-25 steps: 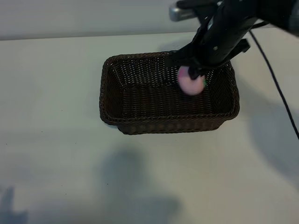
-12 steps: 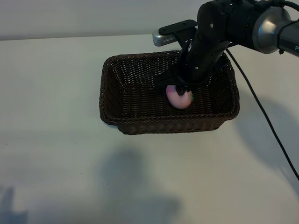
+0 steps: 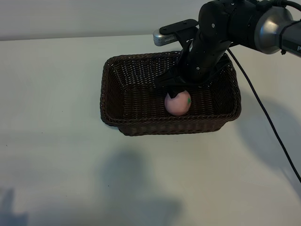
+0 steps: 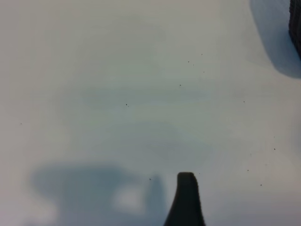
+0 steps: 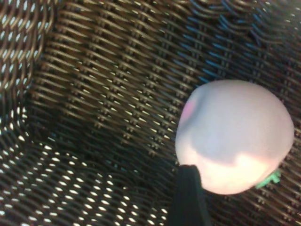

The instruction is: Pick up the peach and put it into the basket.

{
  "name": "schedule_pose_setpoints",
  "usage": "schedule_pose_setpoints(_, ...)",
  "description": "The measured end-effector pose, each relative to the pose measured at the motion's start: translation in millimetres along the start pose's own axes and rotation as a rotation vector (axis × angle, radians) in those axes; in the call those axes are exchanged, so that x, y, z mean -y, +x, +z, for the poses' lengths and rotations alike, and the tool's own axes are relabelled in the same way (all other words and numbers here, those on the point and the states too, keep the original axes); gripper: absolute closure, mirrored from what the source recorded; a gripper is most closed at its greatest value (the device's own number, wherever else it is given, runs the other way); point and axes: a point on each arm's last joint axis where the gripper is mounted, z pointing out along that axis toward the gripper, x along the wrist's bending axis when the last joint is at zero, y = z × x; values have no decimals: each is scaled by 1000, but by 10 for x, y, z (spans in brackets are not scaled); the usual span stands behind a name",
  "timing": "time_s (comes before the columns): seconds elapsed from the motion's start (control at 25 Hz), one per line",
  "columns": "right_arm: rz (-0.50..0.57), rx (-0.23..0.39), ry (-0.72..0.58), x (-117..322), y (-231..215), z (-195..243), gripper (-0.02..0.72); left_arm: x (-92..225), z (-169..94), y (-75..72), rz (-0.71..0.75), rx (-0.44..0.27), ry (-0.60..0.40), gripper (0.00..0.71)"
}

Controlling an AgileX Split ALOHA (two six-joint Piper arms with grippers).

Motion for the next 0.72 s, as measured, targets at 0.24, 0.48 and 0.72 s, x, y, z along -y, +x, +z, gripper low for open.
schedule_pose_setpoints(0.24, -29, 7, -35, -153, 50, -318, 135, 0, 0, 0, -3, 0, 0, 117)
schedule_pose_setpoints(0.48, -52, 73, -51, -307, 23, -707, 135, 0, 0, 0, -2, 0, 0, 117)
schedule_pose_setpoints(0.72, 39, 128, -22, -334, -429, -837, 135, 0, 0, 0, -2, 0, 0, 117)
